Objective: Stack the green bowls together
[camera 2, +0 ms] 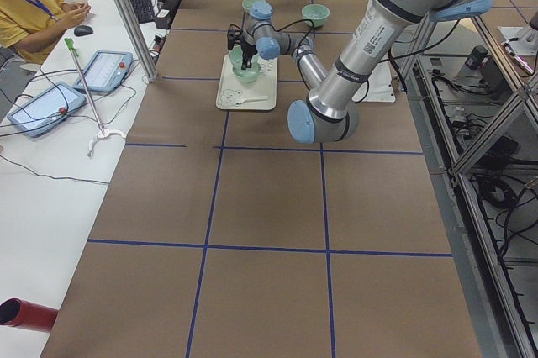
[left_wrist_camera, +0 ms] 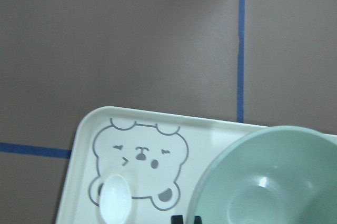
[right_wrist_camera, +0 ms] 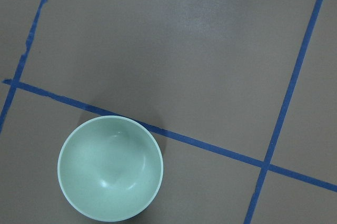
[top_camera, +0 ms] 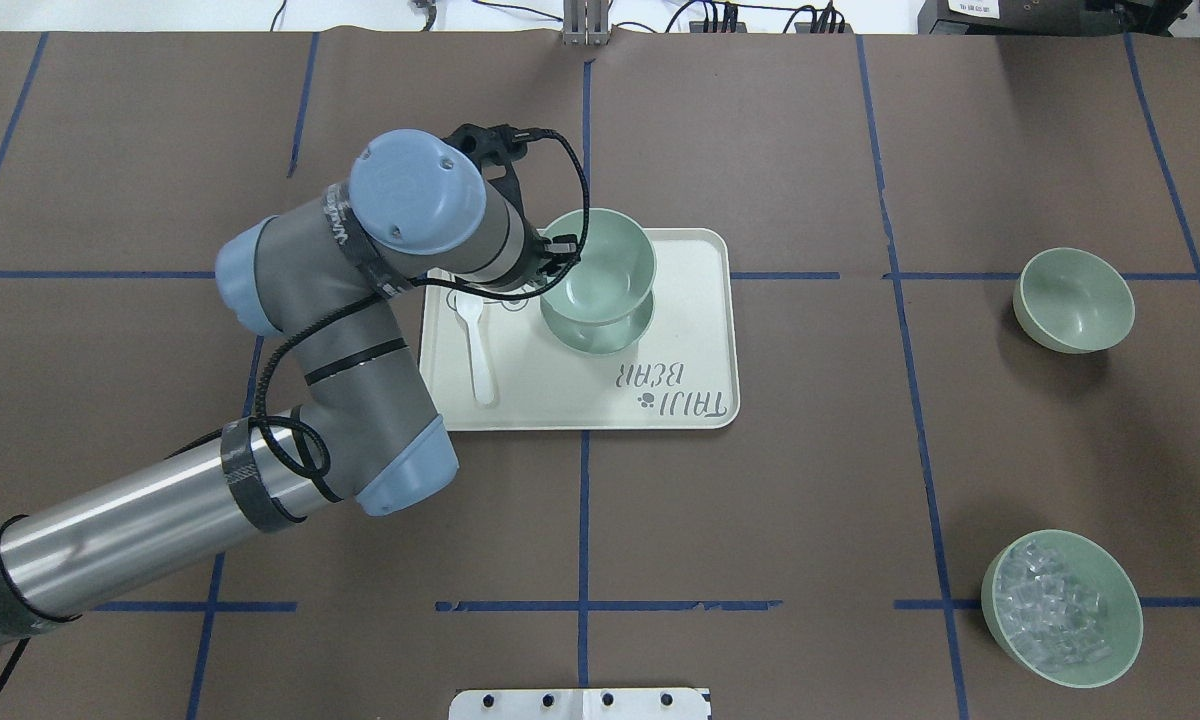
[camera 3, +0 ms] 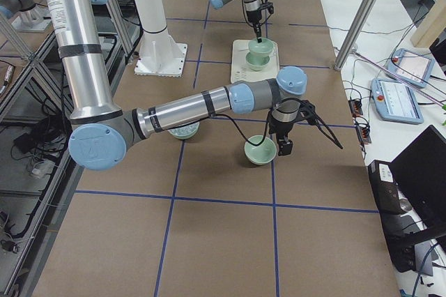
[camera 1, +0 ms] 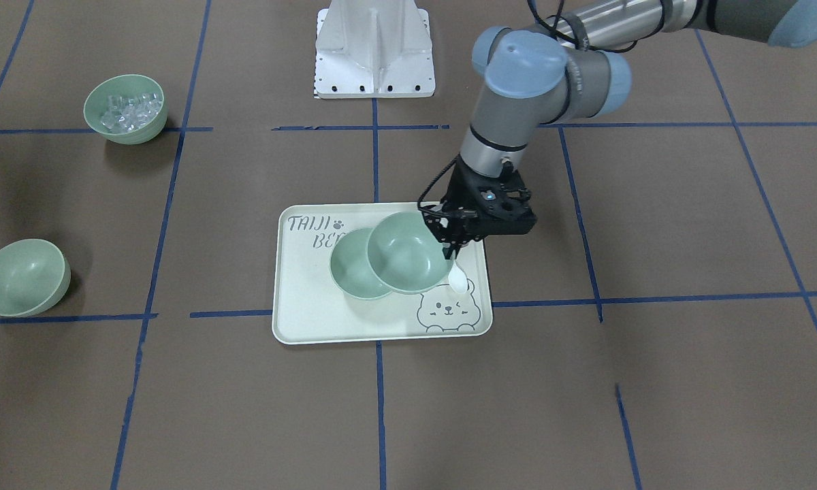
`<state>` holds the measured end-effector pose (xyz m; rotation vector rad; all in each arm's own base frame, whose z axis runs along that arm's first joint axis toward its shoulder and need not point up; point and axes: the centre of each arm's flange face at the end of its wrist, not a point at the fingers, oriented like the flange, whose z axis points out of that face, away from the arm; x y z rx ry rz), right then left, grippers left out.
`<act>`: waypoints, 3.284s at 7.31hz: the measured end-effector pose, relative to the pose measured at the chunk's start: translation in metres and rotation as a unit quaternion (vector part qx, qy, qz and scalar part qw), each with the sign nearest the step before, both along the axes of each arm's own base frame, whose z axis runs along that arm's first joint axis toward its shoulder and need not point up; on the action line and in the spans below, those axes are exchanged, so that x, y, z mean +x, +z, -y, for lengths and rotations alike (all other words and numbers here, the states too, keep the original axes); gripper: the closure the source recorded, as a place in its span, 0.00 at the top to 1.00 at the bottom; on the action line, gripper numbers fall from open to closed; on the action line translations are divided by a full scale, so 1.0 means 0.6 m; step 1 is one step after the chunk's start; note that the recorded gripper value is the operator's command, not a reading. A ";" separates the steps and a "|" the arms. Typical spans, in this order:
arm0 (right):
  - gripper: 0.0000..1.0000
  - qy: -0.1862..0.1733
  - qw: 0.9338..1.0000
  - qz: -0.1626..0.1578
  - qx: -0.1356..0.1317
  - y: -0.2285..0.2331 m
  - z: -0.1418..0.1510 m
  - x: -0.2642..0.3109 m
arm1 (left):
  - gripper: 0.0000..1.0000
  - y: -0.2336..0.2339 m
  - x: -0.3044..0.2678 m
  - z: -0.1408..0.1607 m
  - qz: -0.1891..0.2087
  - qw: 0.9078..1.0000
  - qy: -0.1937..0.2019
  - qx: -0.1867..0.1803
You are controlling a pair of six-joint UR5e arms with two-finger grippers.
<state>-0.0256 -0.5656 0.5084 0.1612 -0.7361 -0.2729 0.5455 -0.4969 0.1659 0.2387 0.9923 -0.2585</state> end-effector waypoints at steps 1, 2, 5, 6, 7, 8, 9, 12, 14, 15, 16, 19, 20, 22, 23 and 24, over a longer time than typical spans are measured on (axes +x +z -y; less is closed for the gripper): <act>1.00 0.000 1.000 0.000 0.000 0.000 0.000 0.000 | 0.00 -0.002 0.019 -0.005 0.002 1.000 -0.002 0.000; 1.00 0.000 1.000 0.000 0.000 0.000 0.000 0.000 | 0.00 0.001 0.027 -0.006 0.005 1.000 -0.003 0.000; 1.00 0.000 1.000 0.000 0.000 0.000 0.000 0.000 | 0.00 0.023 0.044 -0.003 0.018 1.000 0.000 -0.006; 1.00 0.000 1.000 0.000 0.000 0.000 0.000 0.000 | 0.22 0.025 0.045 -0.004 0.020 1.000 0.000 -0.006; 1.00 0.000 1.000 0.000 0.000 0.000 0.000 0.000 | 0.47 0.027 0.046 -0.004 0.021 1.000 0.001 -0.007; 1.00 0.000 1.000 0.000 0.000 0.000 0.000 0.000 | 0.70 0.029 0.046 -0.004 0.021 1.000 0.001 -0.007; 1.00 0.000 1.000 0.000 0.000 0.000 0.000 0.000 | 1.00 0.030 0.045 -0.004 0.022 1.000 0.000 -0.008; 1.00 0.000 1.000 0.002 0.004 -0.008 -0.002 0.000 | 1.00 0.044 -0.006 0.026 0.028 1.000 -0.001 0.007; 1.00 0.014 1.000 0.007 -0.010 -0.014 -0.008 -0.006 | 1.00 0.111 -0.194 0.084 0.041 0.995 0.059 0.066; 1.00 0.028 0.999 0.009 -0.024 -0.015 -0.015 -0.009 | 1.00 0.176 -0.319 0.111 0.056 0.989 0.094 0.097; 1.00 0.035 0.999 0.009 -0.035 -0.010 -0.024 -0.012 | 1.00 0.270 -0.449 0.131 0.087 0.980 0.124 0.128; 1.00 0.045 0.998 0.015 -0.035 0.023 -0.051 -0.041 | 1.00 0.568 -0.855 0.120 0.189 0.952 0.177 0.164; 1.00 0.059 0.997 0.022 -0.036 0.029 -0.061 -0.065 | 1.00 0.646 -0.936 0.082 0.186 0.955 0.189 0.132; 1.00 0.065 0.997 0.024 -0.040 0.047 -0.072 -0.102 | 1.00 0.736 -0.995 0.029 0.169 0.964 0.200 0.052; 1.00 0.065 0.997 0.024 -0.039 0.062 -0.072 -0.113 | 1.00 0.756 -1.014 0.014 0.162 0.967 0.195 0.029; 0.99 0.066 0.997 0.027 -0.037 0.081 -0.069 -0.124 | 1.00 0.764 -1.025 0.005 0.150 0.970 0.191 0.015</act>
